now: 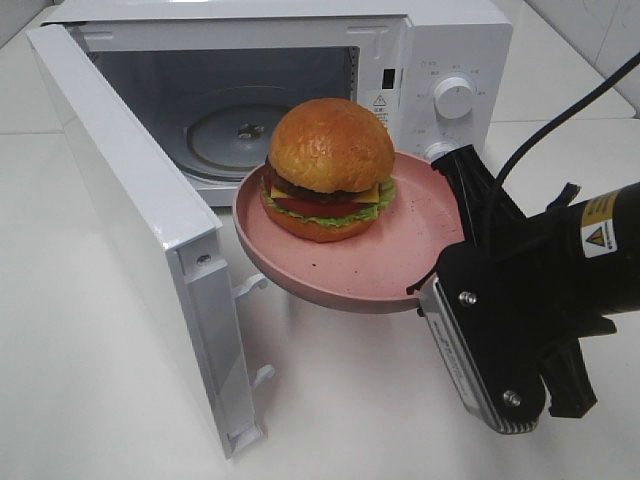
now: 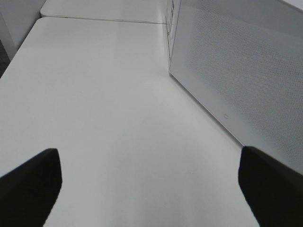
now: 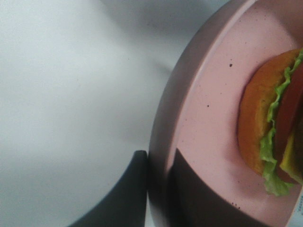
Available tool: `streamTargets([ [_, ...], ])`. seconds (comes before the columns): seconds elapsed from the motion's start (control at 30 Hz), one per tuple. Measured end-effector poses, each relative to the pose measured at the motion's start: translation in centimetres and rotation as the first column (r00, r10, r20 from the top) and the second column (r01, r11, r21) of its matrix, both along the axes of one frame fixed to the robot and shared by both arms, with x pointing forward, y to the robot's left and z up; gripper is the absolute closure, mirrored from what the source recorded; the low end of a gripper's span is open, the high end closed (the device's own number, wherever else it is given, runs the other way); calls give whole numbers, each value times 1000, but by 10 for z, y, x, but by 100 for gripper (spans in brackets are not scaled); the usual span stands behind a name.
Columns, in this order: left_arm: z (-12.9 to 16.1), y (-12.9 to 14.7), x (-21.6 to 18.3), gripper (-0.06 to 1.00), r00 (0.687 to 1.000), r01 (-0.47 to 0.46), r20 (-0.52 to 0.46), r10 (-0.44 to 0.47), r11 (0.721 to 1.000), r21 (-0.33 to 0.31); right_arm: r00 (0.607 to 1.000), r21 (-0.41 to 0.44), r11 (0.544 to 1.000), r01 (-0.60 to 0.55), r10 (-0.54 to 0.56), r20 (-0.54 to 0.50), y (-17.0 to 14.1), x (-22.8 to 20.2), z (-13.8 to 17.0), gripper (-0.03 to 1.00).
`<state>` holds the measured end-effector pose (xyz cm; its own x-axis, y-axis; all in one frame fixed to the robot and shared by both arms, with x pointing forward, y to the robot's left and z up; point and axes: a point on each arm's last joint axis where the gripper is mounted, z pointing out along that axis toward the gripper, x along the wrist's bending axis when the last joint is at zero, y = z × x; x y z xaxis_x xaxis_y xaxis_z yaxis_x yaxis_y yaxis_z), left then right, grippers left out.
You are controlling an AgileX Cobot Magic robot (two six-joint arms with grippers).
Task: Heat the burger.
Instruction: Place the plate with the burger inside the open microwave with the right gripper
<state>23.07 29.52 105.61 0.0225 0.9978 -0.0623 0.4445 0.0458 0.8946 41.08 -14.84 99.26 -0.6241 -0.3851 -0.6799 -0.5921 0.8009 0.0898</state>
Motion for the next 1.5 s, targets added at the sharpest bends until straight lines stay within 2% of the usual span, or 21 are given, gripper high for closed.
streamTargets([
  [0.3,0,0,0,2,1000,0,0,0,1000,0,1000,-24,1000,2,-2,-26,7,8,-13,88],
  [0.63,0,0,0,2,1000,0,0,0,1000,0,1000,-7,1000,11,-11,-17,22,26,-9,88],
  [0.87,0,0,0,2,1000,0,0,0,1000,0,997,-3,999,41,-41,-58,33,38,-5,88],
  [0.93,0,0,0,2,1000,0,0,0,1000,0,997,-26,999,34,-35,-72,36,42,-3,88],
  [1.5,0,0,0,2,1000,0,0,0,1000,0,992,-62,995,72,-78,-103,37,65,-5,87],
])
